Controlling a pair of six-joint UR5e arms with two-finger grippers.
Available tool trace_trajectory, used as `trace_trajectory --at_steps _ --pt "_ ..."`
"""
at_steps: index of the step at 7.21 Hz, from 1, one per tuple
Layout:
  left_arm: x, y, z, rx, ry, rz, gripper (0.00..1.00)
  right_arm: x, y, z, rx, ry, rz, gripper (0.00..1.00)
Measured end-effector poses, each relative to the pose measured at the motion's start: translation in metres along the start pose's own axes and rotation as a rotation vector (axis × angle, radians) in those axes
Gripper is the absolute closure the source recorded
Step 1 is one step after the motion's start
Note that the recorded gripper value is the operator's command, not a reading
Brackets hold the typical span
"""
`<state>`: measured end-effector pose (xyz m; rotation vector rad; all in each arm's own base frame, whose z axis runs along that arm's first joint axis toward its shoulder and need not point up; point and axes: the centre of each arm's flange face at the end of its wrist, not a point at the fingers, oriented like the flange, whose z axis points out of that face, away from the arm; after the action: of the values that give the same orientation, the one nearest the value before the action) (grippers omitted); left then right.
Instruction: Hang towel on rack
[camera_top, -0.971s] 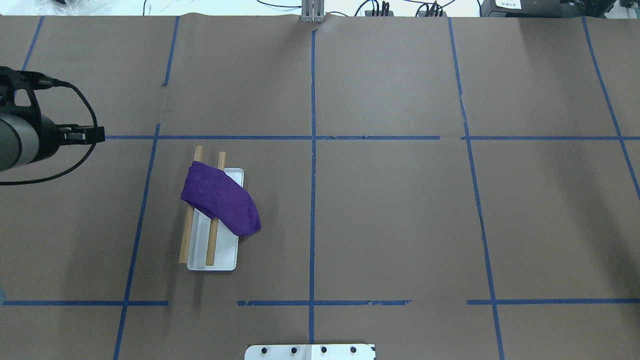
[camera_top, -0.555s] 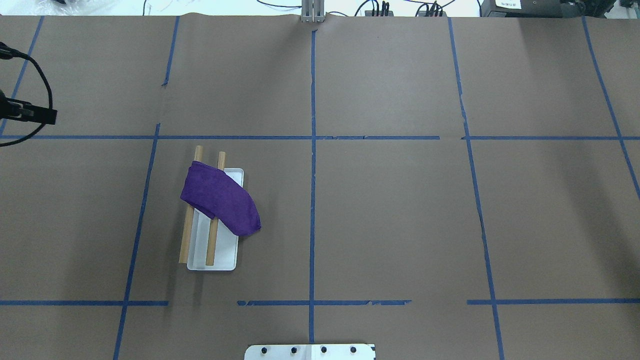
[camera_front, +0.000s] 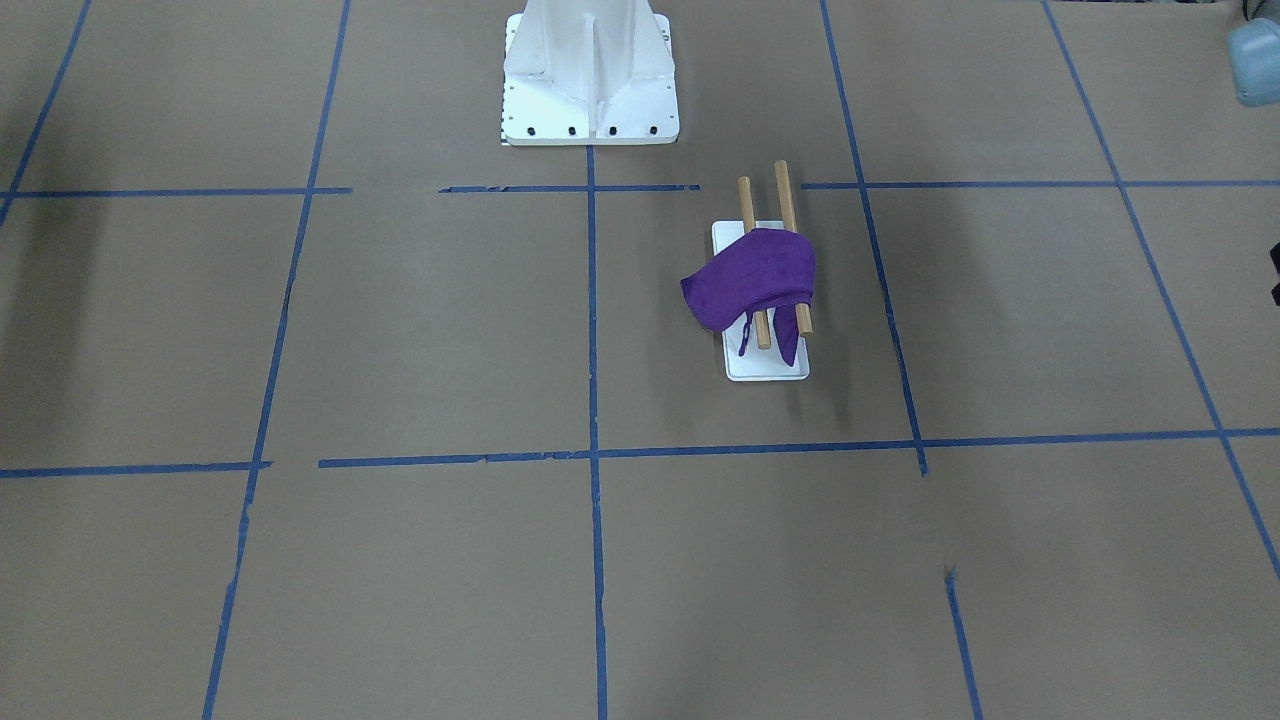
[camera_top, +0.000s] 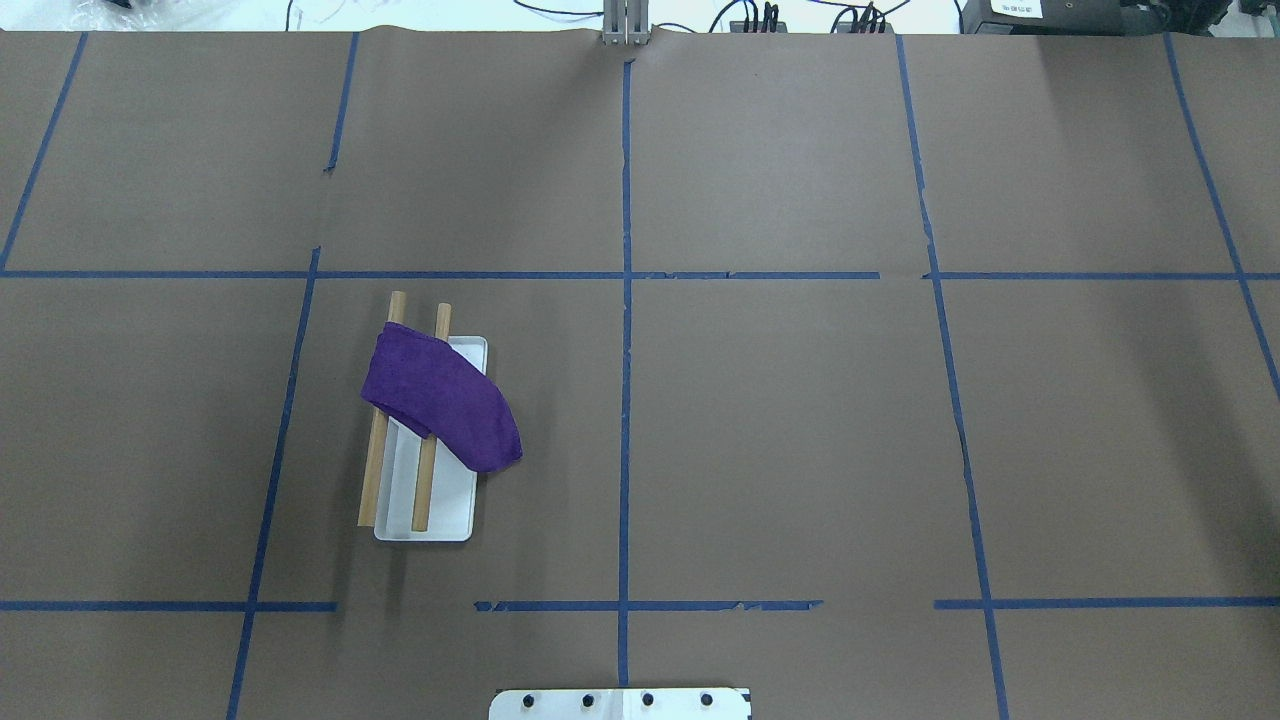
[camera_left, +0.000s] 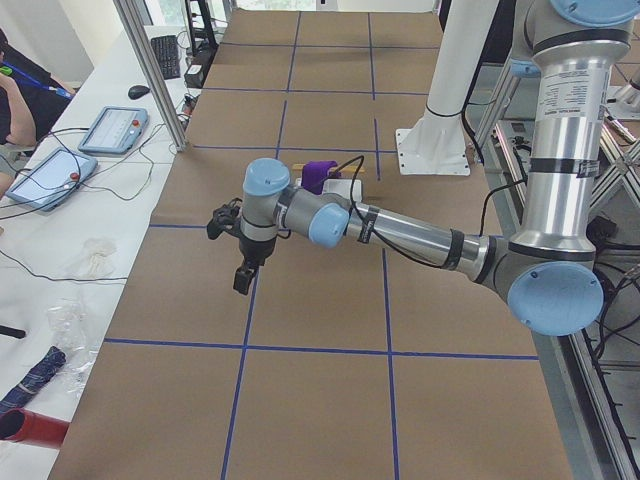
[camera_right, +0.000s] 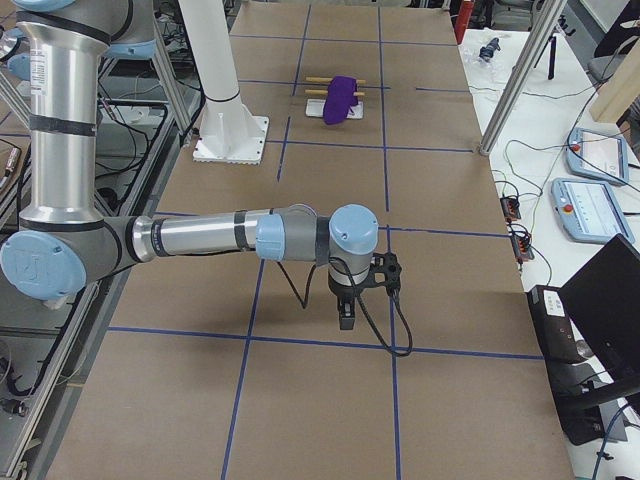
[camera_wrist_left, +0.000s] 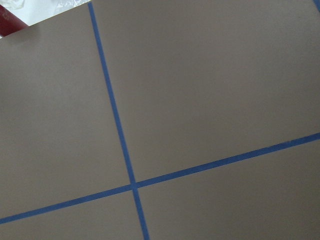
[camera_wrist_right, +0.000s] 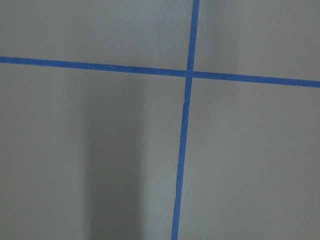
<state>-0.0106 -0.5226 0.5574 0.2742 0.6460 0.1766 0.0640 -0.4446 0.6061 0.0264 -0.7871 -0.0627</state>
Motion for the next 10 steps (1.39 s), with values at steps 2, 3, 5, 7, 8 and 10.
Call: trace_trajectory --at_steps 2,3,5,7,8,10 --pt "-0.05 0.024 0.019 -0.091 0.021 -0.024 0.0 0.009 0.008 0.006 -0.012 -0.003 0.02 0.0" --pt "-0.064 0.033 0.02 -0.117 0.04 -0.036 0.0 0.012 0.011 0.008 -0.016 -0.004 0.027 0.0" --pt "-0.067 0.036 0.019 -0.143 0.098 -0.065 0.0 0.02 0.018 0.013 -0.028 -0.005 0.045 0.0" --pt "-0.065 0.036 0.017 -0.148 0.116 -0.078 0.0 0.03 0.025 0.02 -0.042 -0.007 0.068 0.0" --pt "-0.065 0.035 0.017 -0.148 0.118 -0.08 0.0 0.036 0.028 0.021 -0.04 -0.007 0.078 0.0" --pt "-0.065 0.034 0.016 -0.146 0.119 -0.079 0.0 0.04 0.028 0.018 -0.022 -0.004 0.075 0.0"
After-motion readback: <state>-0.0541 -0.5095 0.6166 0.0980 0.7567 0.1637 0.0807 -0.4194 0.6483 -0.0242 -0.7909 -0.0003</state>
